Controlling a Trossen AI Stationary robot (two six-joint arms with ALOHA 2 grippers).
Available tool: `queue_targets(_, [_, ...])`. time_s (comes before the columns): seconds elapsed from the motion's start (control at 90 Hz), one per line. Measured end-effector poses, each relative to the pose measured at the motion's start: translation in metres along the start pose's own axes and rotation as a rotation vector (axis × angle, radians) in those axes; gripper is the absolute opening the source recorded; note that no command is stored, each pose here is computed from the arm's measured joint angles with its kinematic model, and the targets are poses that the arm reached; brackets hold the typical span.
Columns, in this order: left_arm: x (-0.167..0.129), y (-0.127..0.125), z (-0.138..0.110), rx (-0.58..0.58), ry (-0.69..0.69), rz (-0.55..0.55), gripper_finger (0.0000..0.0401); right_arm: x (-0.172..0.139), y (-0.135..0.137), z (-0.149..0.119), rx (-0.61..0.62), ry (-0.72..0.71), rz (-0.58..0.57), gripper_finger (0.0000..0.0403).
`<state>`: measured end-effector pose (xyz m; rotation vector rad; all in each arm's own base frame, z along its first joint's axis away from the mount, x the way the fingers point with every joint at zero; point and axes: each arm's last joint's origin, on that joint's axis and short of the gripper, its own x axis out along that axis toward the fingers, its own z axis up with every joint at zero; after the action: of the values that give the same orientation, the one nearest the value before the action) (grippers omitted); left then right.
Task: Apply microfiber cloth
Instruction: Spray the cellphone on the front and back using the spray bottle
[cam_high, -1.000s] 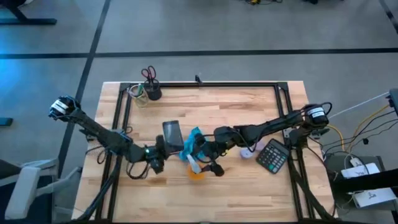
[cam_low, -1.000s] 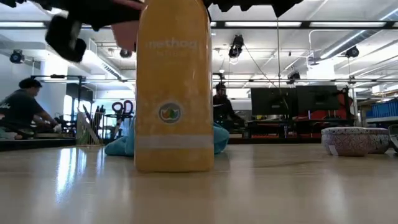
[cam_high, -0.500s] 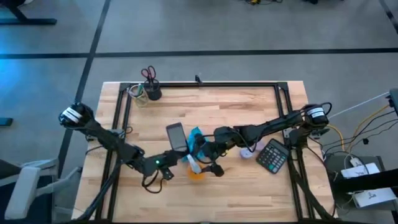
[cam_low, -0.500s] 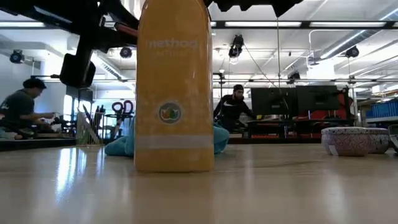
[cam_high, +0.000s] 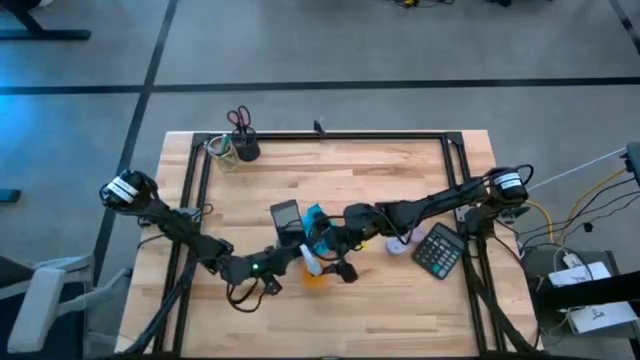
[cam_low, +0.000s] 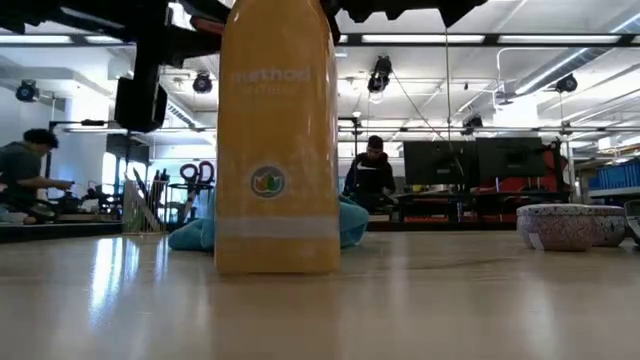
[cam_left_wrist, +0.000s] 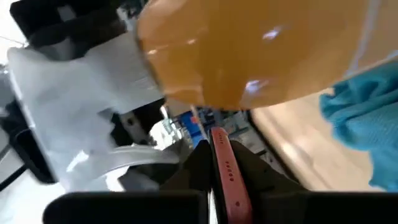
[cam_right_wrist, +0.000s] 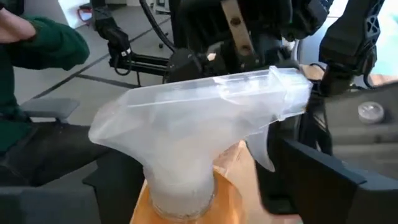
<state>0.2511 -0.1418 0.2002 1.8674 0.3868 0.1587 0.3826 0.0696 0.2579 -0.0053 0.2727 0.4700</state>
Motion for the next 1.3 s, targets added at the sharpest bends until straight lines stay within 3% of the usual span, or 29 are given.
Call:
queue_targets(0.322, [0.001,0.011,-0.015,0.065,0.063,0.015,0.0012,0.0,0.0,0.0,-0.007,0.002,0.002,0.0219])
queue_targets(0.567, [-0.009,0.028,-0.03,-0.003,0.095,0.053,0.0012,0.0,-0.001,0.0,0.005,0.002,-0.045,0.0205])
queue_targets(0.733, [-0.011,0.027,-0.032,-0.012,0.098,0.033,0.0012,0.0,-0.003,0.0,0.01,0.0,-0.101,0.0197])
queue_targets(1.044, [-0.013,0.027,-0.036,-0.032,0.124,0.018,0.0012,0.0,-0.003,0.0,0.031,0.0,-0.113,0.0147])
queue_targets(1.156, [-0.015,0.03,-0.039,-0.079,0.129,0.029,0.0012,0.0,-0.003,0.0,0.022,0.003,-0.113,0.0156])
queue_targets(1.3, [-0.017,0.023,-0.041,-0.174,0.161,0.019,0.0012,-0.005,-0.003,0.002,0.012,0.027,-0.116,0.0212])
